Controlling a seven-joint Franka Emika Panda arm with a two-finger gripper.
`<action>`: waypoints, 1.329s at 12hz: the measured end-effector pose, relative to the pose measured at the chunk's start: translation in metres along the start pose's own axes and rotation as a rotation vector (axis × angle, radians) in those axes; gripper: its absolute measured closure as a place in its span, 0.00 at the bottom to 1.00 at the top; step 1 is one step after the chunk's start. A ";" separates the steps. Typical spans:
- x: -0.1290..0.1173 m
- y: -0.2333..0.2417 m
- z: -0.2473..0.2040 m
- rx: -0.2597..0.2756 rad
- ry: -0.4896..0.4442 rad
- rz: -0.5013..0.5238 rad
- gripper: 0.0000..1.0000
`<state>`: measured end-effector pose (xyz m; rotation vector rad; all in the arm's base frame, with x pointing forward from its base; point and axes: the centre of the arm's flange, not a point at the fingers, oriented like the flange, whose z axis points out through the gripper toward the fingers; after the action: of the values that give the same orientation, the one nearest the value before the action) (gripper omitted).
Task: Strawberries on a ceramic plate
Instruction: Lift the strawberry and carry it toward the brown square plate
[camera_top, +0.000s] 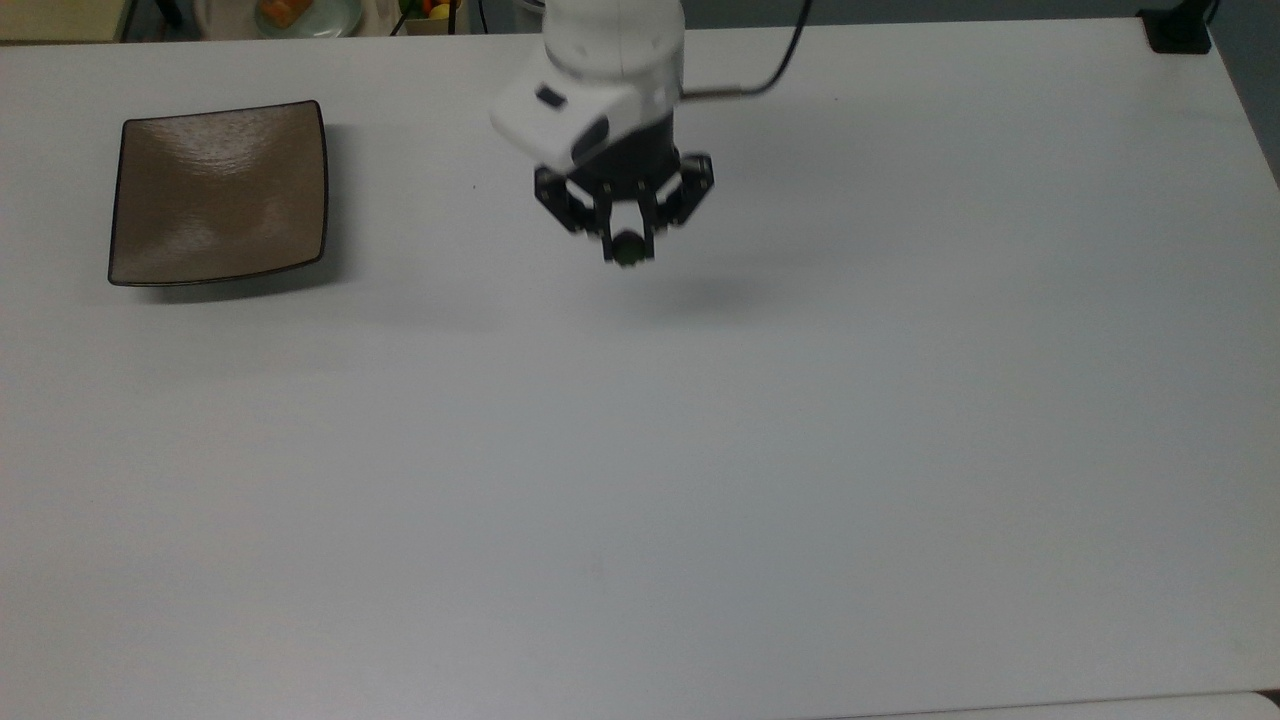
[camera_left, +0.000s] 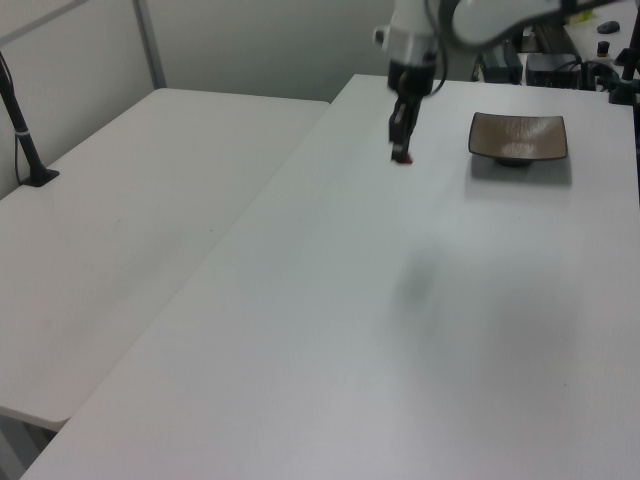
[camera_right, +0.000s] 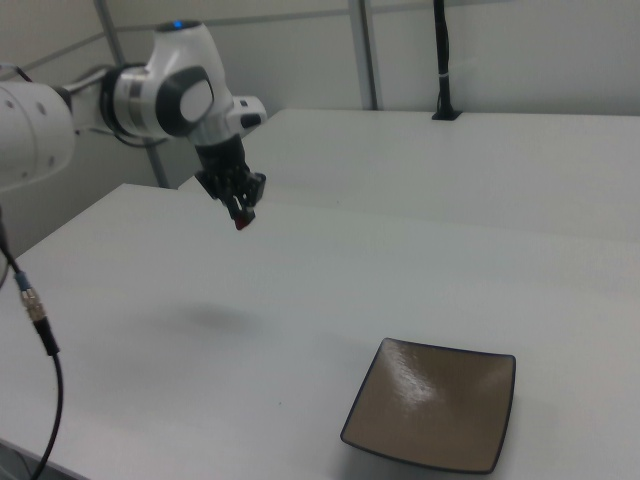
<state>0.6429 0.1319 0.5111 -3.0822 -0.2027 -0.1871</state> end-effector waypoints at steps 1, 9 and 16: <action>-0.012 0.006 -0.029 0.002 -0.010 0.005 0.69; -0.096 0.065 -0.122 0.045 -0.189 -0.085 0.69; -0.122 0.244 -0.077 0.078 -0.188 -0.113 0.69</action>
<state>0.5459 -0.1296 0.5625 -3.0099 -0.3827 0.1058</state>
